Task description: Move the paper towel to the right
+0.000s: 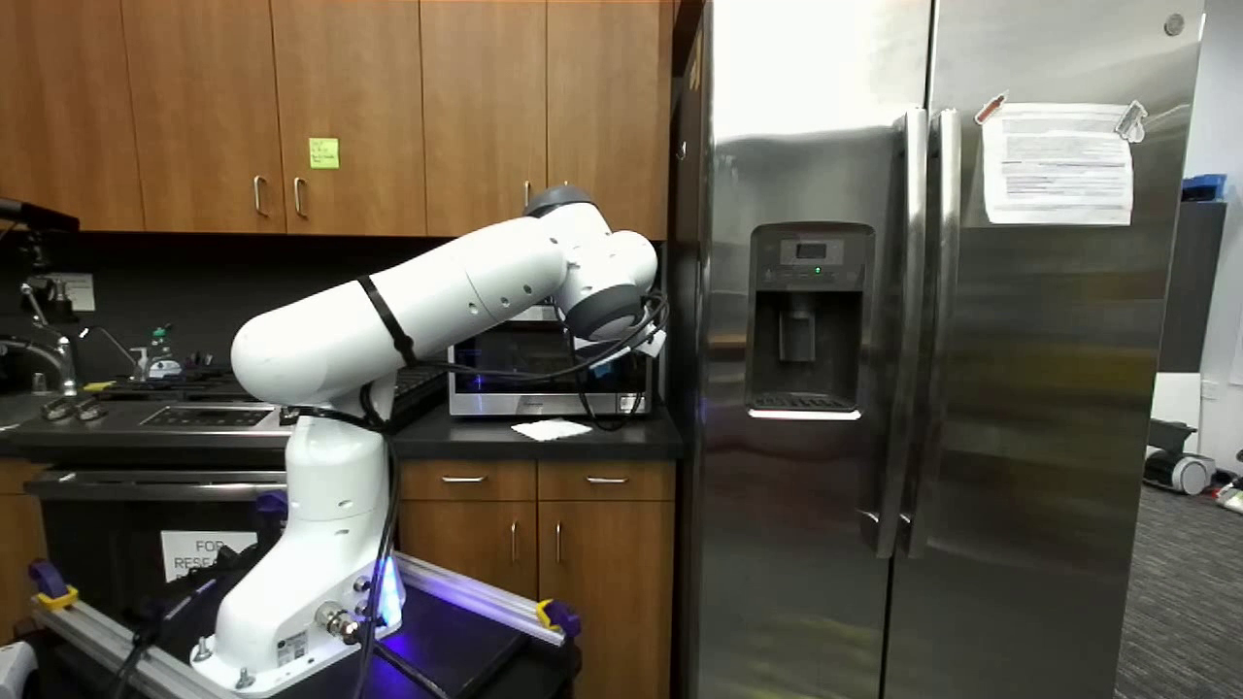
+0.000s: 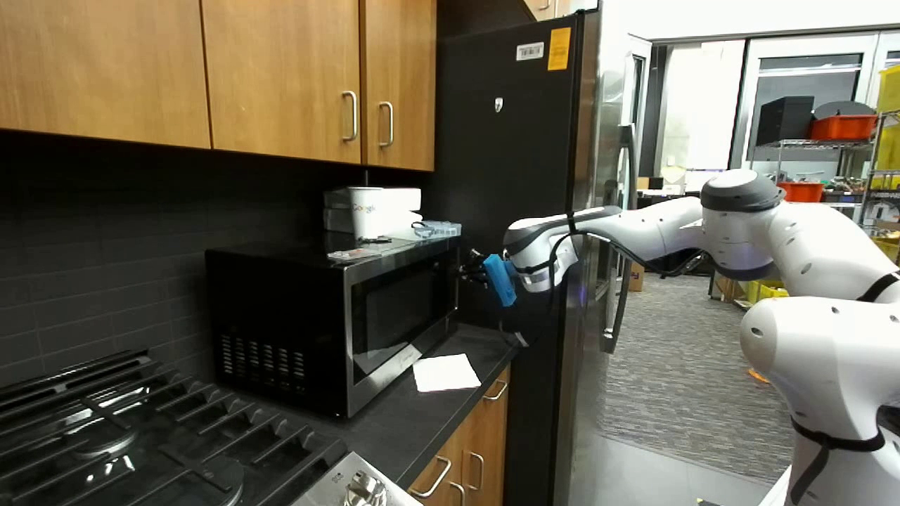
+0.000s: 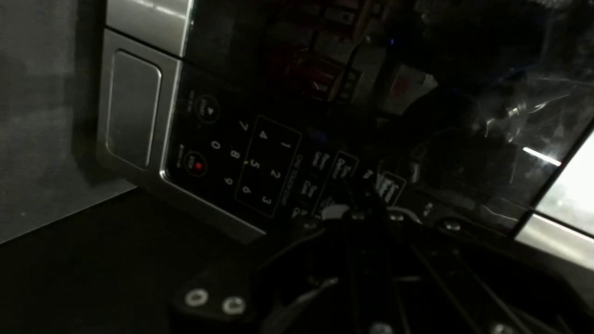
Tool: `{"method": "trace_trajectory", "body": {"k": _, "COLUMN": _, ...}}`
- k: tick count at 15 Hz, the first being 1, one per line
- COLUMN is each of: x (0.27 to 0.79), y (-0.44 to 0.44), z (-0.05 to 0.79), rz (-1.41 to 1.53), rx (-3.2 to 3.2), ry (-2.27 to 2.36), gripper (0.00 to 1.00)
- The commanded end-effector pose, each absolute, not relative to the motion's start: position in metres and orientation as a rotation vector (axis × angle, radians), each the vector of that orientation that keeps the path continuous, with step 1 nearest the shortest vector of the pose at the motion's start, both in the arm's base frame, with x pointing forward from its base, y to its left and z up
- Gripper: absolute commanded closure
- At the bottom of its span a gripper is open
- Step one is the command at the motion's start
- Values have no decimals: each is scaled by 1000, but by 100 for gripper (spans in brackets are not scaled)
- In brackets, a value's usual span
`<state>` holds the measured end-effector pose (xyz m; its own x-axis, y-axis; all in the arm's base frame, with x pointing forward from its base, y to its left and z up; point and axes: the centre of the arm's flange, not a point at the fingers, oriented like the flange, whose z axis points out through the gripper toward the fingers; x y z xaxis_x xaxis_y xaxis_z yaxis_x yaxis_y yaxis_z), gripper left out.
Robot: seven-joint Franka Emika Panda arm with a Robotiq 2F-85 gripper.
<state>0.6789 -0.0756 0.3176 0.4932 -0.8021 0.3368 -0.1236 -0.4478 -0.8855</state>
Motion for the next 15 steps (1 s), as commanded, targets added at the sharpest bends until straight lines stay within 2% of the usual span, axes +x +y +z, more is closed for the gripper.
{"method": "trace_trajectory", "body": {"k": 1, "x": 692, "y": -70, "z": 319, "rz": -998, "rx": -1885, "ry": 747, "gripper": 100}}
{"method": "trace_trajectory", "body": {"k": 15, "x": 699, "y": -68, "z": 322, "rz": -932, "rx": -1933, "ry": 748, "gripper": 100}}
